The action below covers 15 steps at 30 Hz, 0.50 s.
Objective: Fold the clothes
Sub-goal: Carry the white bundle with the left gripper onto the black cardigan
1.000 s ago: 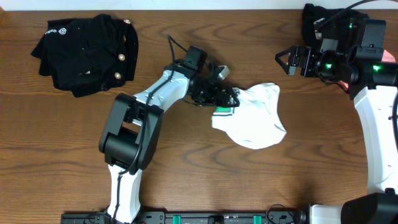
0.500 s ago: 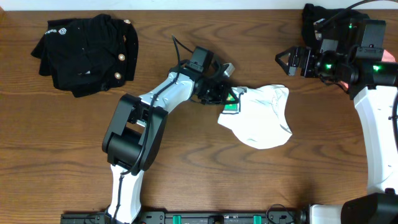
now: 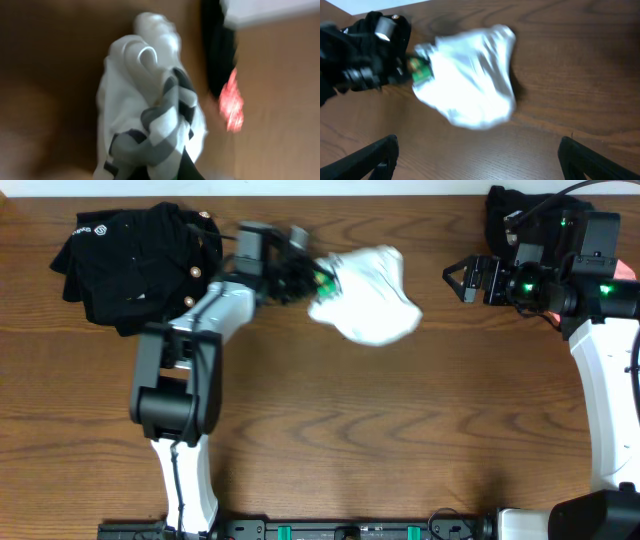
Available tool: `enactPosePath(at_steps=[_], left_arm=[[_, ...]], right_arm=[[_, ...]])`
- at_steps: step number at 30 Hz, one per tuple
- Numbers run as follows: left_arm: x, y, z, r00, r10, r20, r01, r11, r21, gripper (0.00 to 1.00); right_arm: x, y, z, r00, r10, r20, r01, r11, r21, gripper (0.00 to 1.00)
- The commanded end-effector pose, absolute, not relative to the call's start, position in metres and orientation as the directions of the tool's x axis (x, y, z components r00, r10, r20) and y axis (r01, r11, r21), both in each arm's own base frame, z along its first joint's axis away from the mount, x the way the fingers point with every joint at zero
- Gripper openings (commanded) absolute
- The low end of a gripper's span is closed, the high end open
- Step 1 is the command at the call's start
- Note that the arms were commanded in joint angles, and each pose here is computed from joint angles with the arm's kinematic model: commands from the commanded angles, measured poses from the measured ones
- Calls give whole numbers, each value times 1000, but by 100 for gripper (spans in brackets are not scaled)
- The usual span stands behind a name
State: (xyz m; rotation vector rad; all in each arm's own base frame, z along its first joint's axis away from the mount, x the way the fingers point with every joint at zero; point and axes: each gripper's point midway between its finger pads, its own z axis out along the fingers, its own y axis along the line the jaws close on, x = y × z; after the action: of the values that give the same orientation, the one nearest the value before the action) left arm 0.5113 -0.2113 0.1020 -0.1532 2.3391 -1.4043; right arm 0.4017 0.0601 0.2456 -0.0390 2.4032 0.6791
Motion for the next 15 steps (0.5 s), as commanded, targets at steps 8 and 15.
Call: enactPosePath(at_steps=[8, 15], left_arm=[[612, -69, 206, -498, -758, -421, 184, 382, -906, 6], [621, 22, 216, -324, -857, -400, 126, 380, -916, 6]], right_arm=[[398, 59, 251, -797, 125, -591, -200, 869, 453, 99], [396, 59, 249, -805, 125, -580, -194, 868, 457, 99]])
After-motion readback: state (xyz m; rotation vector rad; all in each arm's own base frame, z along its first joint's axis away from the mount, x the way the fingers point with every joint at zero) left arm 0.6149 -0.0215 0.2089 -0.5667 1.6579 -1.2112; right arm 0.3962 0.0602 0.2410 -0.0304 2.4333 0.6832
